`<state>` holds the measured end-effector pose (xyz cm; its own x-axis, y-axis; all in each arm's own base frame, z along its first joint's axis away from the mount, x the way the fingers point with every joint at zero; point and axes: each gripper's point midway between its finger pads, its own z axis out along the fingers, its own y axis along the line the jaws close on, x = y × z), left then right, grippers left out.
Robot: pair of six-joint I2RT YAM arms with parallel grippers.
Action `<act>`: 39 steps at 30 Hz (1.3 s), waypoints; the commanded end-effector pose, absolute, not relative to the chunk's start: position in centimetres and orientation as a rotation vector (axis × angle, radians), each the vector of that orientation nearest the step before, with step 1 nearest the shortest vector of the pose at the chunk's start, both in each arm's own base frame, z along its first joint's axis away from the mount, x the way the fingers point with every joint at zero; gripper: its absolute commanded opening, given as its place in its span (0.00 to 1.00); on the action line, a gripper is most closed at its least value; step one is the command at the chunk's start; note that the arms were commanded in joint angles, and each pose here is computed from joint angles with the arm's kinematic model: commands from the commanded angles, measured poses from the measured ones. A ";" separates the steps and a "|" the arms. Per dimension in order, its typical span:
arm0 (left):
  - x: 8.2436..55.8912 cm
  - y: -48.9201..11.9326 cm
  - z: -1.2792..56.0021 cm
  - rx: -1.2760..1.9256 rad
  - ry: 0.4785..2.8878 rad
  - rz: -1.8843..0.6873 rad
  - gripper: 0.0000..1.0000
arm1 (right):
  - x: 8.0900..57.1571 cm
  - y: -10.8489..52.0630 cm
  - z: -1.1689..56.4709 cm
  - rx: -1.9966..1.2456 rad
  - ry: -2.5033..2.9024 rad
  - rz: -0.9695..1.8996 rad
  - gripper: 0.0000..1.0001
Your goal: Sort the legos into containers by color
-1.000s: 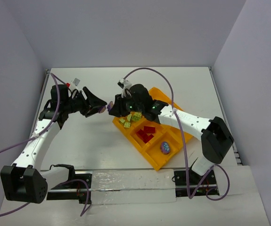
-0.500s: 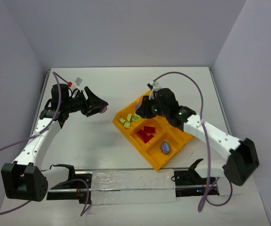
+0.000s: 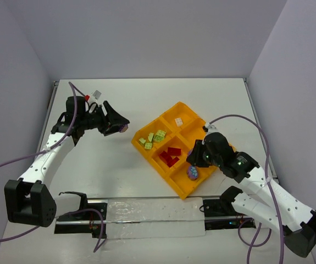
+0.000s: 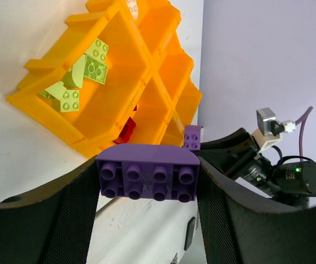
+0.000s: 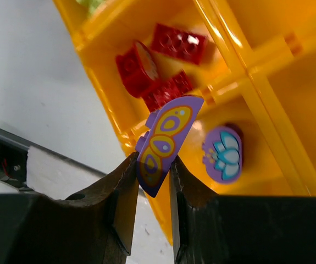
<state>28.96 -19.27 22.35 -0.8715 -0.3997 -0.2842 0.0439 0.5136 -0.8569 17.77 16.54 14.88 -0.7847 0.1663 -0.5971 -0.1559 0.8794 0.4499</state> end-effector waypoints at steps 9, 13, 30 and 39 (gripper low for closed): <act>29.4 -20.2 24.5 -0.183 2.242 -1.321 0.00 | 15.2 15.0 11.2 0.187 2.521 0.606 0.12; 29.4 -20.3 24.6 -0.182 2.240 -1.324 0.00 | 15.3 14.8 10.6 0.178 2.539 0.578 0.40; 27.0 -26.3 25.4 0.059 2.291 -1.424 0.00 | 20.8 16.3 17.6 0.107 2.365 0.581 0.64; 22.0 -33.3 24.1 0.535 2.393 -1.522 0.00 | 28.0 13.4 24.1 0.159 2.180 0.582 0.67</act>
